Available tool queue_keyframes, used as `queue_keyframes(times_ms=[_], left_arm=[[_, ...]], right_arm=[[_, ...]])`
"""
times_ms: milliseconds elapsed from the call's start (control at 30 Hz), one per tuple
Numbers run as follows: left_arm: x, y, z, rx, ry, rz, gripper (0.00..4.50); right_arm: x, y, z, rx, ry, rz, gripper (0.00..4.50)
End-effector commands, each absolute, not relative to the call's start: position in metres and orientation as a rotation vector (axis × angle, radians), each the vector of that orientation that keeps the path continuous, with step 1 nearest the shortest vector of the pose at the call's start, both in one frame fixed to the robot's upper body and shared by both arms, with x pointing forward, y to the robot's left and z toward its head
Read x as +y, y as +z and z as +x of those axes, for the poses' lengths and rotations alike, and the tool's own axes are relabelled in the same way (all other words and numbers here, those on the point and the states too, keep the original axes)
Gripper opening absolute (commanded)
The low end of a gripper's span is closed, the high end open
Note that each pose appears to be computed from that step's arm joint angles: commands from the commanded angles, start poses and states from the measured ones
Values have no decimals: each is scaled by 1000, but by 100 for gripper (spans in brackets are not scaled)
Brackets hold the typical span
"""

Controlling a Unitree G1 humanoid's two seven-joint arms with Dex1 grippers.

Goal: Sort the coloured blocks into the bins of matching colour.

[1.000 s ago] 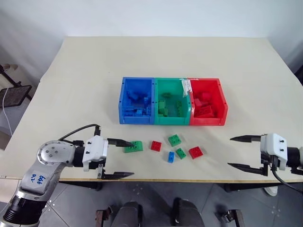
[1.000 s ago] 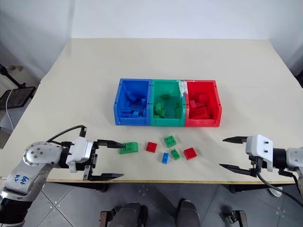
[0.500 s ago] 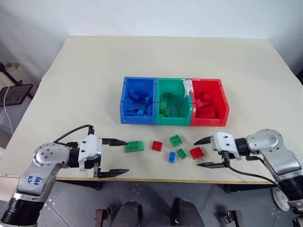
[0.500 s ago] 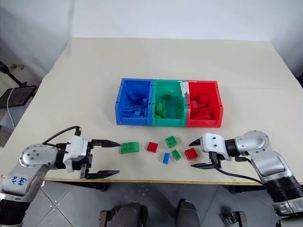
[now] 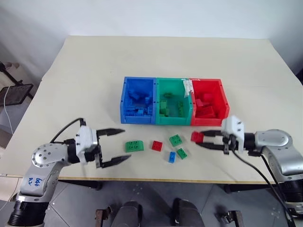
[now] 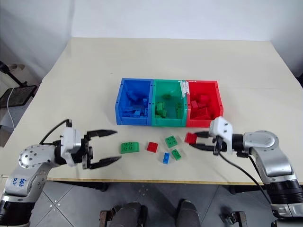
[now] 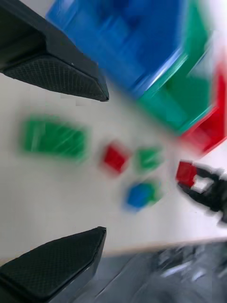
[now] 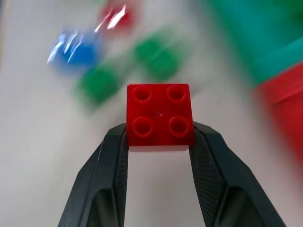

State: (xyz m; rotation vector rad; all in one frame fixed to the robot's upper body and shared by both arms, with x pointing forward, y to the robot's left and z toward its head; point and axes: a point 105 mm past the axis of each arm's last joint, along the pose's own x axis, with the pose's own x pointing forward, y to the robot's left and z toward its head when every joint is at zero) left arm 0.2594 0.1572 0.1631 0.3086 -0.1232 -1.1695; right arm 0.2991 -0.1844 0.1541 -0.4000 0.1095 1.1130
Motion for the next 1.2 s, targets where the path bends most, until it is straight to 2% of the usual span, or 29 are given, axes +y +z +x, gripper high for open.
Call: queue_keyframes(times_ms=[33, 233, 333, 533, 633, 733, 933, 1067, 1200], left_arm=[[162, 178, 270, -180, -1063, 297, 450], [167, 189, 283, -197, -981, 255, 450], [167, 184, 282, -171, -993, 270, 450], [168, 180, 274, -141, -1034, 303, 450], [168, 181, 271, -150, -1056, 304, 450], [155, 170, 265, -129, -1155, 365, 450], [135, 155, 258, -102, -1289, 432, 450], [130, 150, 256, -94, -1318, 426, 450], [136, 147, 257, -84, -1313, 449, 450]], right_arm=[[-208, 207, 322, -65, 891, -325, 145], [-218, 239, 363, -174, 673, -312, 145], [-215, 239, 373, -161, 666, -288, 251], [-211, 235, 363, -168, 721, -311, 447], [-218, 235, 352, -170, 735, -300, 447], [-222, 220, 308, -106, 876, -264, 447], [-252, 182, 261, 96, 922, -423, 447], [-257, 167, 249, 166, 964, -499, 447], [-231, 158, 247, 179, 1040, -439, 447]])
